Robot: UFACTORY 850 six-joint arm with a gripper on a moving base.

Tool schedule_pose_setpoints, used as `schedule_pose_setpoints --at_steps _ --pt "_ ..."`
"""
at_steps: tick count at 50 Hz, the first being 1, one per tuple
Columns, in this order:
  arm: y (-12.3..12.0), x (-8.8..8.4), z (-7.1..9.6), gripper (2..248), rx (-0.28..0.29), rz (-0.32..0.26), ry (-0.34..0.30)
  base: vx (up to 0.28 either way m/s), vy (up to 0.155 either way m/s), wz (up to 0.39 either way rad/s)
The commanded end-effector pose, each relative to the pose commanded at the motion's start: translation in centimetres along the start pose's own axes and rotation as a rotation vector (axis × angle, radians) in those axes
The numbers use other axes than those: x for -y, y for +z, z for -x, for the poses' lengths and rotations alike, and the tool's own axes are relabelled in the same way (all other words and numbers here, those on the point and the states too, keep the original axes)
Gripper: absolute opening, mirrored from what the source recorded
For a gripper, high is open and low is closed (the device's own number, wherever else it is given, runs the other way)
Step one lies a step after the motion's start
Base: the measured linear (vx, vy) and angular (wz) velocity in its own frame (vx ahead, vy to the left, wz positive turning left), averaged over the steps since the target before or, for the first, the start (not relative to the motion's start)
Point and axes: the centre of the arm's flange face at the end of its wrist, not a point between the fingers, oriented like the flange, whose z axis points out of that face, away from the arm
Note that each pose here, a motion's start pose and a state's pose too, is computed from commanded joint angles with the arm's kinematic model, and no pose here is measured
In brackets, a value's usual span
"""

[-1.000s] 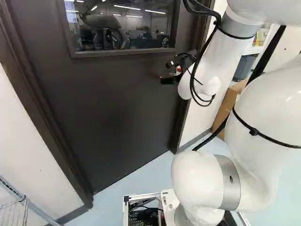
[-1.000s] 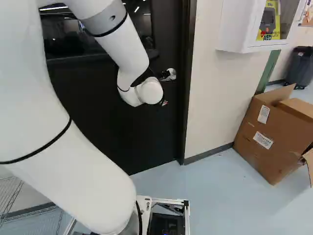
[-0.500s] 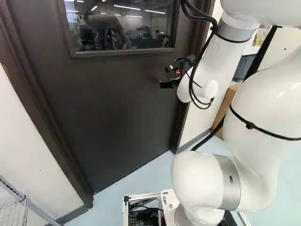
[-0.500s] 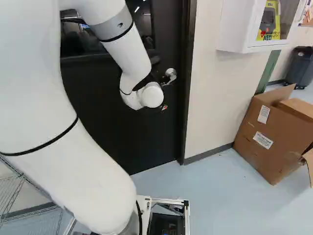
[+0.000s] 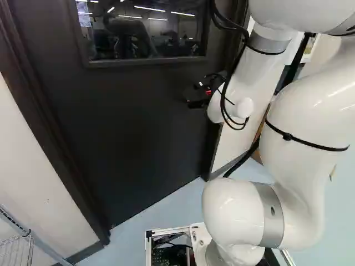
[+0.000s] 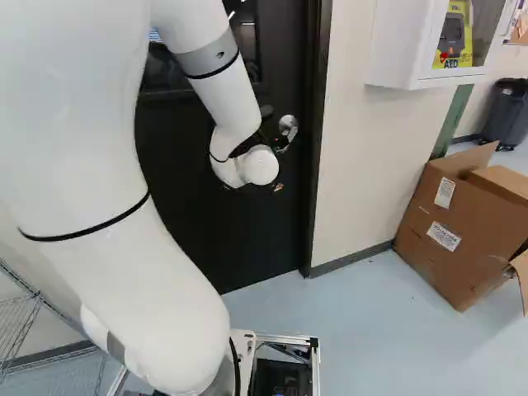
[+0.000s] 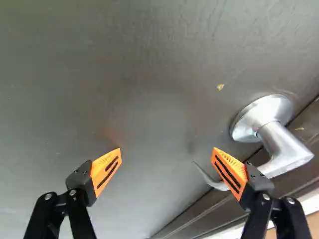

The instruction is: Open the door and move inside

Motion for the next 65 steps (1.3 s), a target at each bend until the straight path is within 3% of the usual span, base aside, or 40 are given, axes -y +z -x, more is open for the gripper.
schedule_pose_setpoints --at_steps 25,54,65 --pt "2.3 0.4 2.2 247 0.043 -0.032 0.023 0.000 0.000 0.000" --pt "5.0 2.6 4.3 247 0.084 -0.099 0.036 0.000 0.000 0.000" --pt "6.0 3.2 4.3 247 0.084 -0.119 0.032 0.000 0.000 0.000"
